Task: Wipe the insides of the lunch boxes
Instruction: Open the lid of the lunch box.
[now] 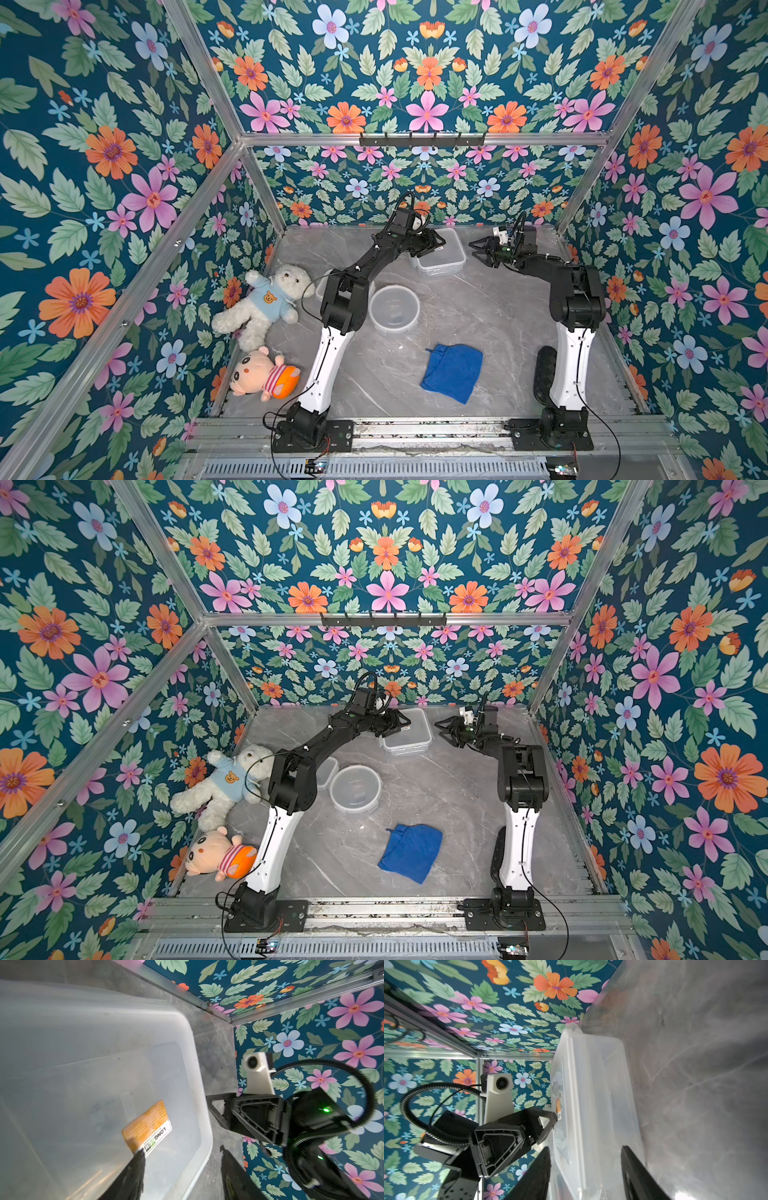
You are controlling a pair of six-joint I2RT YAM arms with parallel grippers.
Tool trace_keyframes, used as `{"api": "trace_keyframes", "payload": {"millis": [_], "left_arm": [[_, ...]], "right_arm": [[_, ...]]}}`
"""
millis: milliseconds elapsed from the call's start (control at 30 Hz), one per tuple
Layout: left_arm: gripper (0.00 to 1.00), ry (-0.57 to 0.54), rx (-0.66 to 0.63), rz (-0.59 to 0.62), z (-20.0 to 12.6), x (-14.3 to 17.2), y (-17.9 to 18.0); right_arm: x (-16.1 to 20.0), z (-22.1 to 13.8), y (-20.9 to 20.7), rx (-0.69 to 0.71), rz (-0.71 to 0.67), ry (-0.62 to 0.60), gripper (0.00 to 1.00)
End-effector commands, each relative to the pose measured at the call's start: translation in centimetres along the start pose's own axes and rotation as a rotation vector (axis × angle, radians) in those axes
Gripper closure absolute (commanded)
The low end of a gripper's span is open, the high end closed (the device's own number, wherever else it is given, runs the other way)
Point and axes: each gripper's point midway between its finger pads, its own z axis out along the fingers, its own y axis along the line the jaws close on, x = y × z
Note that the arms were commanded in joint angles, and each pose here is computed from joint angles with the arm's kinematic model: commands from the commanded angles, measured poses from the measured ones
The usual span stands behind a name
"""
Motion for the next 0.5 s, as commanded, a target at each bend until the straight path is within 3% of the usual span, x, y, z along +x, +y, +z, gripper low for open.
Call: {"api": "trace_keyframes", "payload": {"millis": [0,467], "left_arm": [[0.40,0.011,-0.056,-0.051,0.8,0.8,2.2],[0.41,0.041,-0.108,-0.082,1.6,2.3,4.8]], "right_arm": [[-0.5,0.7,2.6,-0.143,-0.011,0.009,0.45],[1.5,4.1,2.0,-0.243,0.048,0.073,0.43]]}}
